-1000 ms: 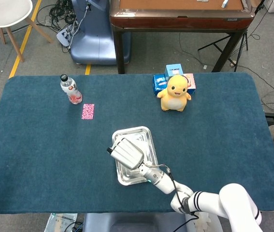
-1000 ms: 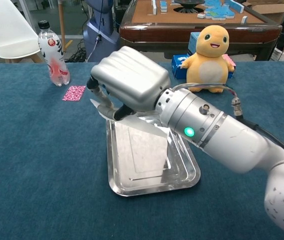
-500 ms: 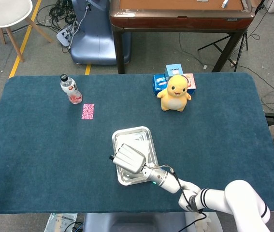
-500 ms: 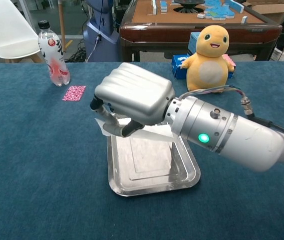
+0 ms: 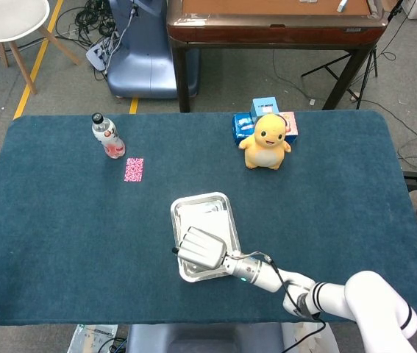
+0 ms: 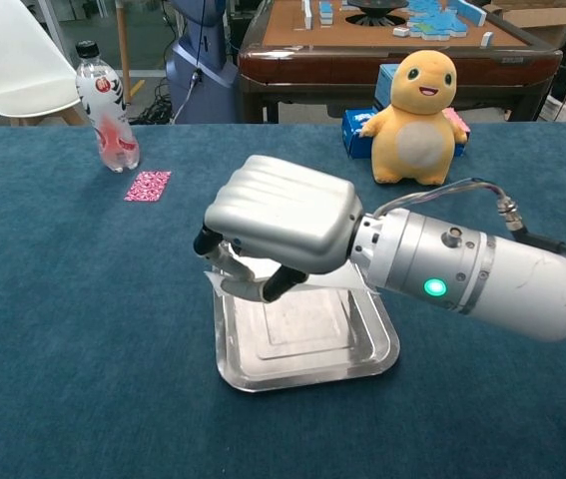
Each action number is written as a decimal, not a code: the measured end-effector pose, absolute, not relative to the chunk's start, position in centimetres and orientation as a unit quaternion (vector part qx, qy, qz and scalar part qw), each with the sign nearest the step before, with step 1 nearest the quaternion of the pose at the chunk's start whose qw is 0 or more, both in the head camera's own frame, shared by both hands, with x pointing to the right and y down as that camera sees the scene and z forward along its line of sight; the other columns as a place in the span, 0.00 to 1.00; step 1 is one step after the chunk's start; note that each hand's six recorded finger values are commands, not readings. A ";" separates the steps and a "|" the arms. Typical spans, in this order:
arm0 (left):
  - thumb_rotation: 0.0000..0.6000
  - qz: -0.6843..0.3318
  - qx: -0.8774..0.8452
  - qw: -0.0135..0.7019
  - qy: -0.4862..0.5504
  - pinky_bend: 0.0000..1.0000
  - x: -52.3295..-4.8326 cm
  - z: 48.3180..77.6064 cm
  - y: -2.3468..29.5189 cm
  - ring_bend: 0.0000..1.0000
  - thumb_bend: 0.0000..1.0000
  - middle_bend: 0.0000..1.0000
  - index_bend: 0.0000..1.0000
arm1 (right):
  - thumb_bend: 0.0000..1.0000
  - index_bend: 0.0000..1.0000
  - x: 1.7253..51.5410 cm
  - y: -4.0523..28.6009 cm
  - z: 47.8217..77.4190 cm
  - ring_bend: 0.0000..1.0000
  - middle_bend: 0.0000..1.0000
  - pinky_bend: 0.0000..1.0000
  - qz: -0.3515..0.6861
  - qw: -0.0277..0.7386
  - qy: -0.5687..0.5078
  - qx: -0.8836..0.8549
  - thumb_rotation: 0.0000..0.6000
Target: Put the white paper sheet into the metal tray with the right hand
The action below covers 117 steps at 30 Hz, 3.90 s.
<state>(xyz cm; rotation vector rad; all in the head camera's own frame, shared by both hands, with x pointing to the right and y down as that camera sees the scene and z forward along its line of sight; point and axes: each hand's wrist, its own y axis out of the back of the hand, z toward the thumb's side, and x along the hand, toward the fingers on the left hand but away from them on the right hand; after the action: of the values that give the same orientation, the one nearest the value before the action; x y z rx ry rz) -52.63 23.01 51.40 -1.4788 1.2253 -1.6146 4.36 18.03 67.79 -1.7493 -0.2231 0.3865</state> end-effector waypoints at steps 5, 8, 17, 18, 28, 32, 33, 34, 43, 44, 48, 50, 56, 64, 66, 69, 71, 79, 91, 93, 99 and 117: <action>1.00 -0.611 -0.562 0.310 0.464 0.57 -52.5 51.4 23.0 0.37 0.09 0.38 0.35 | 0.41 0.71 5.2 18.0 68.4 1.00 1.00 1.00 0.170 0.622 -0.089 -0.759 1.00; 1.00 -0.612 -0.562 0.309 0.463 0.57 -52.5 51.6 23.1 0.37 0.09 0.38 0.35 | 0.41 0.71 5.7 17.9 68.9 1.00 1.00 1.00 0.177 0.620 -0.087 -0.760 1.00; 1.00 -0.614 -0.561 0.307 0.463 0.57 -52.6 51.8 23.0 0.37 0.09 0.38 0.35 | 0.41 0.71 6.3 17.6 70.0 1.00 1.00 1.00 0.186 0.612 -0.088 -0.764 1.00; 1.00 -0.614 -0.561 0.307 0.463 0.57 -52.6 51.8 23.0 0.37 0.09 0.38 0.35 | 0.41 0.71 6.3 17.6 70.1 1.00 1.00 1.00 0.185 0.611 -0.088 -0.765 1.00; 1.00 -0.614 -0.561 0.306 0.464 0.57 -52.7 51.7 23.0 0.37 0.09 0.38 0.35 | 0.41 0.71 5.7 18.3 69.6 1.00 1.00 1.00 0.140 0.616 -0.099 -0.769 1.00; 1.00 -0.615 -0.560 0.307 0.463 0.57 -52.6 51.7 23.0 0.37 0.09 0.38 0.35 | 0.41 0.71 5.5 18.7 69.2 1.00 1.00 1.00 0.116 0.616 -0.101 -0.773 1.00; 1.00 -0.615 -0.560 0.307 0.463 0.57 -52.6 51.7 23.1 0.37 0.09 0.38 0.35 | 0.41 0.71 5.5 18.8 69.2 1.00 1.00 1.00 0.111 0.616 -0.100 -0.773 1.00; 1.00 -0.615 -0.560 0.307 0.462 0.57 -52.6 51.8 23.1 0.37 0.09 0.38 0.35 | 0.41 0.71 5.5 18.8 69.2 1.00 1.00 1.00 0.109 0.617 -0.099 -0.773 1.00; 1.00 -0.615 -0.560 0.306 0.463 0.57 -52.7 51.7 23.1 0.37 0.09 0.38 0.35 | 0.38 0.71 5.9 18.5 69.6 1.00 1.00 1.00 0.104 0.622 -0.094 -0.770 1.00; 1.00 -0.615 -0.560 0.306 0.463 0.57 -52.7 51.7 23.1 0.37 0.09 0.38 0.35 | 0.35 0.71 6.0 18.4 69.6 1.00 1.00 1.00 0.105 0.622 -0.094 -0.770 1.00; 1.00 -0.615 -0.559 0.306 0.464 0.57 -52.8 51.7 23.1 0.37 0.09 0.38 0.35 | 0.23 0.58 6.0 18.3 69.9 1.00 1.00 1.00 0.109 0.619 -0.100 -0.771 1.00; 1.00 -0.616 -0.559 0.305 0.464 0.57 -52.8 51.7 23.1 0.37 0.09 0.38 0.35 | 0.17 0.50 6.0 18.2 69.8 1.00 1.00 1.00 0.109 0.617 -0.104 -0.772 1.00; 1.00 -0.615 -0.559 0.307 0.465 0.57 -52.8 51.6 23.1 0.37 0.09 0.38 0.35 | 0.00 0.34 6.2 18.0 69.7 1.00 1.00 1.00 0.111 0.613 -0.111 -0.774 1.00; 1.00 -0.616 -0.562 0.306 0.460 0.57 -52.6 51.9 23.2 0.37 0.09 0.38 0.35 | 0.00 0.24 6.9 17.8 69.1 1.00 1.00 1.00 0.116 0.602 -0.118 -0.781 1.00; 1.00 -0.616 -0.562 0.306 0.459 0.57 -52.5 52.0 23.2 0.37 0.09 0.38 0.35 | 0.00 0.22 7.1 17.8 68.7 1.00 1.00 1.00 0.115 0.599 -0.120 -0.783 1.00; 1.00 -0.617 -0.563 0.307 0.457 0.57 -52.4 52.1 23.2 0.37 0.09 0.38 0.35 | 0.00 0.20 7.4 17.9 68.2 1.00 1.00 1.00 0.116 0.595 -0.123 -0.785 1.00; 1.00 -0.616 -0.564 0.307 0.455 0.57 -52.2 52.2 23.2 0.37 0.09 0.38 0.35 | 0.00 0.20 7.5 17.9 67.9 1.00 1.00 1.00 0.117 0.590 -0.126 -0.789 1.00; 1.00 -0.618 -0.565 0.306 0.454 0.57 -52.1 52.4 23.2 0.37 0.09 0.38 0.35 | 0.00 0.20 8.1 18.1 67.1 1.00 1.00 1.00 0.150 0.541 -0.129 -0.817 1.00; 1.00 -0.618 -0.564 0.306 0.454 0.57 -52.2 52.3 23.2 0.37 0.09 0.38 0.35 | 0.00 0.34 11.0 17.0 65.1 0.97 0.97 1.00 0.216 0.587 -0.140 -0.768 1.00; 1.00 -0.618 -0.564 0.307 0.453 0.57 -52.1 52.3 23.2 0.37 0.09 0.38 0.35 | 0.00 0.35 11.9 16.8 64.4 0.93 0.91 1.00 0.237 0.600 -0.146 -0.750 1.00; 1.00 -0.620 -0.567 0.307 0.448 0.57 -51.8 52.6 23.3 0.37 0.09 0.38 0.35 | 0.00 0.41 15.2 16.3 61.9 0.79 0.75 0.99 0.311 0.627 -0.164 -0.695 1.00; 1.00 -0.614 -0.571 0.324 0.439 0.57 -50.5 52.7 23.4 0.37 0.09 0.38 0.35 | 0.00 0.41 31.3 17.3 56.1 0.39 0.46 0.44 0.553 0.561 -0.245 -0.565 1.00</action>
<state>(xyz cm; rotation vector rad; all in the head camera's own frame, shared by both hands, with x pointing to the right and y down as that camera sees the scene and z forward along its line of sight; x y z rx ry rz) -50.54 23.38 52.68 -1.4967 1.1509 -1.6113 31.30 17.30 56.07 -1.3313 -0.5764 1.3026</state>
